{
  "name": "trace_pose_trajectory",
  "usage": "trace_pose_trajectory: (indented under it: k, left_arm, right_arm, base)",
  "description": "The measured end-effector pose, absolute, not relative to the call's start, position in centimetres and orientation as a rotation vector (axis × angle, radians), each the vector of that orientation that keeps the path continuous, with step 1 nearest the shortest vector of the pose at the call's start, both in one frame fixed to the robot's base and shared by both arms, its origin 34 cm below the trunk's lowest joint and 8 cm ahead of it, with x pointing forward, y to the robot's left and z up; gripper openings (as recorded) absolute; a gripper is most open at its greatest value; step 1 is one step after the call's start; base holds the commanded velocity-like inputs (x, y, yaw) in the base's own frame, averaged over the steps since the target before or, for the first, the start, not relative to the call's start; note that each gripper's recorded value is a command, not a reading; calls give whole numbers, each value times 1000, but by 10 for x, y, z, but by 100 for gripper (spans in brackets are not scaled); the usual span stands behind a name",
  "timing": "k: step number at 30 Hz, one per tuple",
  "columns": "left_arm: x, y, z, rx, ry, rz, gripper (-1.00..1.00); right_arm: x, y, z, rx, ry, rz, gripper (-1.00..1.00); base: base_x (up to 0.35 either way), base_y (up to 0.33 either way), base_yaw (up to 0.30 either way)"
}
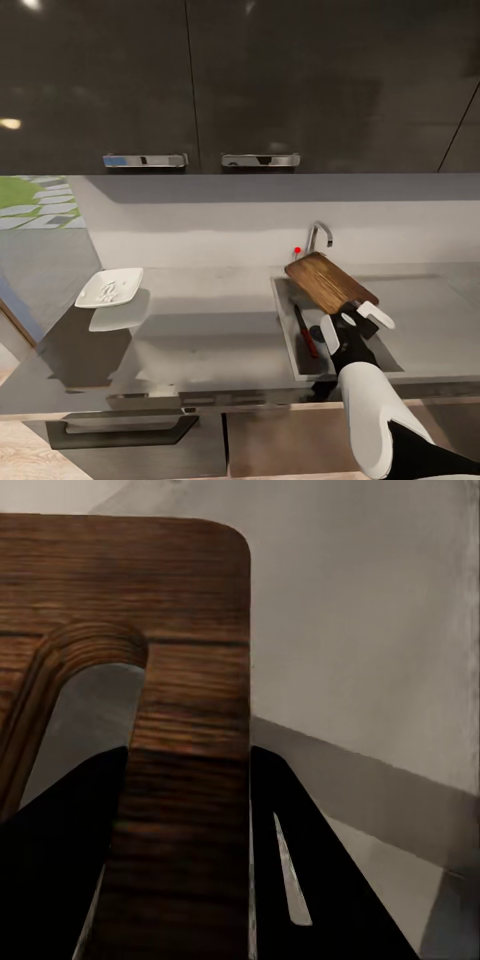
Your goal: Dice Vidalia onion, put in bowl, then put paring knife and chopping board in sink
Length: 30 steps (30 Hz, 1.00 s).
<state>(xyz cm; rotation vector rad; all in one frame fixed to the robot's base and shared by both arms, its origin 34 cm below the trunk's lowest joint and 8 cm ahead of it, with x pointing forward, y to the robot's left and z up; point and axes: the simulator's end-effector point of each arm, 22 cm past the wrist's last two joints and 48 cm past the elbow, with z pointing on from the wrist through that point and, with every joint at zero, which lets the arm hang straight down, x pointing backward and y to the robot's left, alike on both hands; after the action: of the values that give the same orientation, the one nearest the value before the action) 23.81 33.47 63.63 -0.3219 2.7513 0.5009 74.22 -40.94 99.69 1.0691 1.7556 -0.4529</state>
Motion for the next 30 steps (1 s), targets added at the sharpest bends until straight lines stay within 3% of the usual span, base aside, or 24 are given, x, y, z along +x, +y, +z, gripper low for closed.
trace_pose_trajectory:
  k: [16,30]
  left_arm:
    - [238,335,636,-322,2751,503,100]
    - [237,355,639,-326,2741,543,100]
  right_arm:
    - [698,-406,982,1271,1614,-603,-100]
    - [678,-378,928,1451,1720,-517,-100]
  base:
    - [0,0,0]
    - [34,0,0]
